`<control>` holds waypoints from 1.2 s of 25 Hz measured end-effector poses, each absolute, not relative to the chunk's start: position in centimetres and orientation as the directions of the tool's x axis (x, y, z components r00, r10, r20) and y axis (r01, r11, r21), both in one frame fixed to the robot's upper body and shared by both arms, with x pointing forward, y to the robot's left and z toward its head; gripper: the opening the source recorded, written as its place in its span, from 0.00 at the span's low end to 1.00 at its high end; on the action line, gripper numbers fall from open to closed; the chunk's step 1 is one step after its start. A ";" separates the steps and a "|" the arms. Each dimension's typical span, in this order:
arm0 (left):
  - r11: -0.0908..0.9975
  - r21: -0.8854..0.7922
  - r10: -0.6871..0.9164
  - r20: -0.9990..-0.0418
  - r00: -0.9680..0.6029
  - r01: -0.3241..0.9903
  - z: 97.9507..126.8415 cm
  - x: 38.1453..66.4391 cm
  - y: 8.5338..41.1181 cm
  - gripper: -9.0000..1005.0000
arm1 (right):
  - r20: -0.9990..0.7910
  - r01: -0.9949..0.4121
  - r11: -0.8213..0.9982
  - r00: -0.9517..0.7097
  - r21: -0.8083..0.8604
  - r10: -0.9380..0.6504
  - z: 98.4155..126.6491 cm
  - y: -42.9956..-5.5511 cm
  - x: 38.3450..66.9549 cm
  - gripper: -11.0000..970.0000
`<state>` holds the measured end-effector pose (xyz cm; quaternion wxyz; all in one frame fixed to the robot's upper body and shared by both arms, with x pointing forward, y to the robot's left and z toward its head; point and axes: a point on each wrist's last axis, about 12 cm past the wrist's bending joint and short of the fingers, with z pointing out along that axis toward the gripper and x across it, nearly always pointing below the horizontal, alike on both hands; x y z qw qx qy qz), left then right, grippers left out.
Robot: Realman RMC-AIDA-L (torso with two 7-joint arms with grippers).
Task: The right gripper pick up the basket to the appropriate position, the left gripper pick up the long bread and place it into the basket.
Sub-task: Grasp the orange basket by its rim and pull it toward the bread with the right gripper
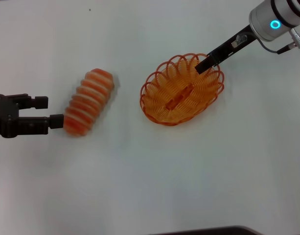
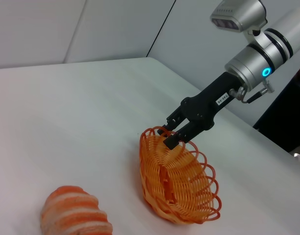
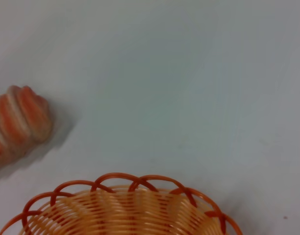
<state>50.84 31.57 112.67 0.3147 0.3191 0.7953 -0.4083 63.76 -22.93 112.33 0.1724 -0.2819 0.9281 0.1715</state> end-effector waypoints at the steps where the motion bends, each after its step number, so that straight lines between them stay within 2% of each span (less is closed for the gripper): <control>1: 0.463 -0.449 0.251 -0.761 -0.598 0.765 112.7 50.8 31.6 0.86 | -0.417 -0.582 0.782 -0.782 0.222 -0.463 112.3 -22.9 63.7 0.56; 4: 0.463 -0.449 0.251 -0.761 -0.598 0.765 112.7 50.8 31.6 0.86 | -0.413 -0.582 0.782 -0.783 0.224 -0.465 112.2 -23.0 63.6 0.43; 21: 0.469 -0.448 0.246 -0.761 -0.600 0.761 112.7 50.8 31.8 0.86 | -0.407 -0.572 0.777 -0.796 0.262 -0.449 111.9 -23.1 63.1 0.08; 30: 0.474 -0.449 0.245 -0.759 -0.603 0.758 112.6 50.7 31.9 0.86 | -0.493 -0.535 0.715 -0.816 0.450 -0.300 113.3 -25.5 61.8 0.06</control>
